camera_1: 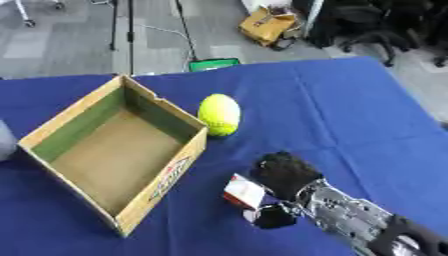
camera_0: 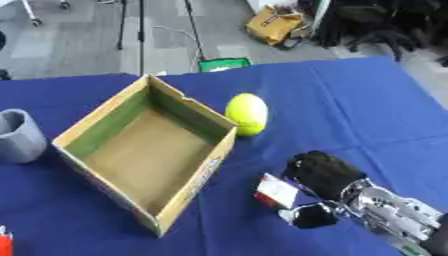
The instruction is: Pick up objects on the table and place them in the box.
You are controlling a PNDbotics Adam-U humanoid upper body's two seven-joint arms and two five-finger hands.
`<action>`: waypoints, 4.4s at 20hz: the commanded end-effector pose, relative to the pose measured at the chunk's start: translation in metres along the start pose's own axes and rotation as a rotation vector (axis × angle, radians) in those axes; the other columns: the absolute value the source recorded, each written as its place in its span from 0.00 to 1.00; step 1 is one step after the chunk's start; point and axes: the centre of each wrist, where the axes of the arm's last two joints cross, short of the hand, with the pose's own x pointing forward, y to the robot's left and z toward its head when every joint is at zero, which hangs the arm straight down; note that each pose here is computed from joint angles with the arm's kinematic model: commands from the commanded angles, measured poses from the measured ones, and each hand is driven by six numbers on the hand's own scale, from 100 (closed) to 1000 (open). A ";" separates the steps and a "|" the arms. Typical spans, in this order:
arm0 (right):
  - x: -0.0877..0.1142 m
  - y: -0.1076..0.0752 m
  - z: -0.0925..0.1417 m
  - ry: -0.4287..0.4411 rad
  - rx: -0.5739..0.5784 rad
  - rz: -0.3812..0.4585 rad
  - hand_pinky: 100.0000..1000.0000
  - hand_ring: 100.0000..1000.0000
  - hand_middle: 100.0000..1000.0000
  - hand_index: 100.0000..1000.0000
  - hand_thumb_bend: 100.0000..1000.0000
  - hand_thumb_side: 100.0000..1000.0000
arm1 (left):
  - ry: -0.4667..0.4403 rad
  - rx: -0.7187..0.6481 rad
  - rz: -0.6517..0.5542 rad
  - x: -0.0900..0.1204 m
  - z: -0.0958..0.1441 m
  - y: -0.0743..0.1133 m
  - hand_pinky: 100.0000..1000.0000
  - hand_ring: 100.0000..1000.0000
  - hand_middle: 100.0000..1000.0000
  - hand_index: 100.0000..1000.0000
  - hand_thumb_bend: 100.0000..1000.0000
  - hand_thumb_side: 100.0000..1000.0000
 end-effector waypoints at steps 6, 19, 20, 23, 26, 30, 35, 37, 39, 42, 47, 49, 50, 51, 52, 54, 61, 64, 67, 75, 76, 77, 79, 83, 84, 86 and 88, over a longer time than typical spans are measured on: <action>-0.012 -0.014 0.009 0.064 -0.093 0.032 0.83 0.80 0.42 0.66 0.18 0.79 | -0.026 0.011 0.001 0.004 -0.007 0.002 0.92 0.88 0.86 0.94 0.00 1.00; -0.015 -0.020 0.011 0.098 -0.200 0.026 0.79 0.72 0.25 0.54 0.10 0.70 | -0.023 0.009 0.000 0.004 -0.007 0.002 0.92 0.88 0.86 0.94 0.00 1.00; -0.015 -0.020 0.011 0.099 -0.202 0.025 0.79 0.71 0.25 0.54 0.10 0.69 | -0.023 0.009 0.000 0.004 -0.007 0.002 0.92 0.88 0.86 0.94 0.00 1.00; -0.015 -0.022 0.011 0.101 -0.211 0.021 0.78 0.70 0.21 0.49 0.06 0.67 | -0.022 0.009 -0.001 0.004 -0.007 0.002 0.92 0.88 0.86 0.94 0.00 1.00; -0.016 -0.025 0.013 0.110 -0.232 0.018 0.78 0.67 0.17 0.45 0.02 0.66 | -0.023 0.008 -0.002 0.004 -0.007 0.003 0.92 0.88 0.86 0.94 0.00 1.00; -0.018 -0.031 0.016 0.122 -0.265 0.023 0.77 0.65 0.15 0.43 0.00 0.65 | -0.023 0.006 -0.003 0.004 -0.007 0.003 0.92 0.88 0.86 0.94 0.00 1.00; -0.020 -0.038 0.020 0.128 -0.293 0.023 0.77 0.66 0.15 0.43 0.00 0.67 | -0.023 0.004 -0.006 0.004 -0.007 0.003 0.92 0.88 0.86 0.93 0.00 1.00; -0.020 -0.041 0.023 0.128 -0.301 0.022 0.77 0.66 0.15 0.44 0.01 0.68 | -0.025 0.003 -0.006 0.004 -0.007 0.003 0.92 0.88 0.86 0.93 0.00 1.00; -0.020 -0.045 0.026 0.128 -0.310 0.024 0.77 0.67 0.16 0.45 0.02 0.68 | -0.027 0.002 -0.007 0.004 -0.008 0.003 0.92 0.88 0.86 0.93 0.00 1.00; -0.020 -0.050 0.031 0.125 -0.319 0.029 0.78 0.70 0.21 0.50 0.09 0.74 | -0.026 0.003 -0.009 0.003 -0.007 0.003 0.92 0.88 0.86 0.94 0.00 1.00; -0.018 -0.054 0.034 0.081 -0.291 0.041 0.86 0.93 0.72 0.91 0.27 1.00 | -0.026 0.003 -0.009 0.003 -0.007 0.004 0.92 0.88 0.86 0.94 0.00 1.00; -0.017 -0.054 0.034 0.064 -0.268 0.042 0.88 0.95 0.78 0.95 0.31 1.00 | -0.025 0.004 -0.009 0.003 -0.007 0.004 0.92 0.88 0.86 0.94 0.00 1.00; -0.017 -0.054 0.034 0.057 -0.253 0.042 0.88 0.95 0.78 0.95 0.31 1.00 | -0.025 0.004 -0.009 0.003 -0.007 0.004 0.92 0.88 0.86 0.94 0.00 1.00; -0.017 -0.055 0.034 0.053 -0.242 0.041 0.88 0.95 0.79 0.95 0.31 1.00 | -0.024 0.005 -0.009 0.003 -0.007 0.004 0.92 0.88 0.86 0.94 0.00 1.00; -0.018 -0.055 0.034 0.051 -0.235 0.042 0.88 0.95 0.79 0.95 0.31 1.00 | -0.024 0.005 -0.009 0.003 -0.007 0.004 0.92 0.88 0.86 0.94 0.00 1.00; -0.017 -0.055 0.034 0.039 -0.218 0.024 0.90 0.96 0.85 0.98 0.36 1.00 | -0.023 0.005 -0.009 0.003 -0.007 0.004 0.92 0.88 0.86 0.94 0.00 1.00; -0.016 -0.056 0.033 0.009 -0.169 -0.055 0.93 0.98 0.88 0.99 0.43 0.99 | -0.020 0.002 -0.010 0.003 -0.006 0.004 0.92 0.88 0.86 0.93 0.00 1.00; -0.016 -0.056 0.033 0.003 -0.153 -0.082 0.93 0.98 0.87 0.99 0.44 0.96 | -0.017 0.002 -0.011 0.003 -0.006 0.004 0.92 0.88 0.86 0.93 0.00 1.00; -0.015 -0.054 0.031 0.000 -0.139 -0.100 0.93 0.98 0.87 0.99 0.46 0.95 | -0.018 0.001 -0.010 0.003 -0.006 0.004 0.92 0.88 0.86 0.93 0.00 1.00; -0.015 -0.047 0.023 0.013 -0.094 -0.166 0.94 0.98 0.86 0.98 0.60 0.92 | -0.015 0.005 -0.009 0.003 -0.006 0.004 0.92 0.88 0.86 0.93 0.00 1.00; -0.015 -0.045 0.022 0.014 -0.075 -0.184 0.95 0.99 0.86 0.98 0.64 0.88 | -0.014 0.005 -0.009 0.003 -0.006 0.004 0.92 0.87 0.86 0.93 0.00 1.00; -0.016 -0.044 0.021 0.014 -0.060 -0.200 0.95 0.99 0.86 0.98 0.64 0.88 | -0.014 0.005 -0.009 0.003 -0.006 0.004 0.92 0.87 0.86 0.93 0.00 1.00; -0.016 -0.042 0.019 0.018 -0.036 -0.216 0.96 1.00 0.87 0.99 0.69 0.81 | -0.014 0.007 -0.008 0.003 -0.006 0.004 0.92 0.87 0.86 0.93 0.00 1.00; -0.017 -0.040 0.016 0.031 0.001 -0.225 0.97 1.00 0.87 0.99 0.72 0.70 | -0.015 0.006 -0.005 0.003 -0.006 0.003 0.92 0.87 0.86 0.93 0.00 1.00; -0.017 -0.039 0.016 0.035 0.007 -0.227 0.97 1.00 0.87 0.99 0.72 0.70 | -0.015 0.007 -0.005 0.003 -0.006 0.003 0.92 0.87 0.86 0.93 0.00 1.00; -0.017 -0.038 0.015 0.042 0.012 -0.232 0.97 1.00 0.87 0.98 0.72 0.72 | -0.014 0.009 -0.004 0.003 -0.006 0.003 0.92 0.87 0.85 0.92 0.00 1.00; -0.018 -0.036 0.014 0.048 0.013 -0.233 0.97 1.00 0.86 0.98 0.71 0.71 | -0.014 0.009 -0.003 0.003 -0.006 0.003 0.92 0.87 0.85 0.92 0.00 1.00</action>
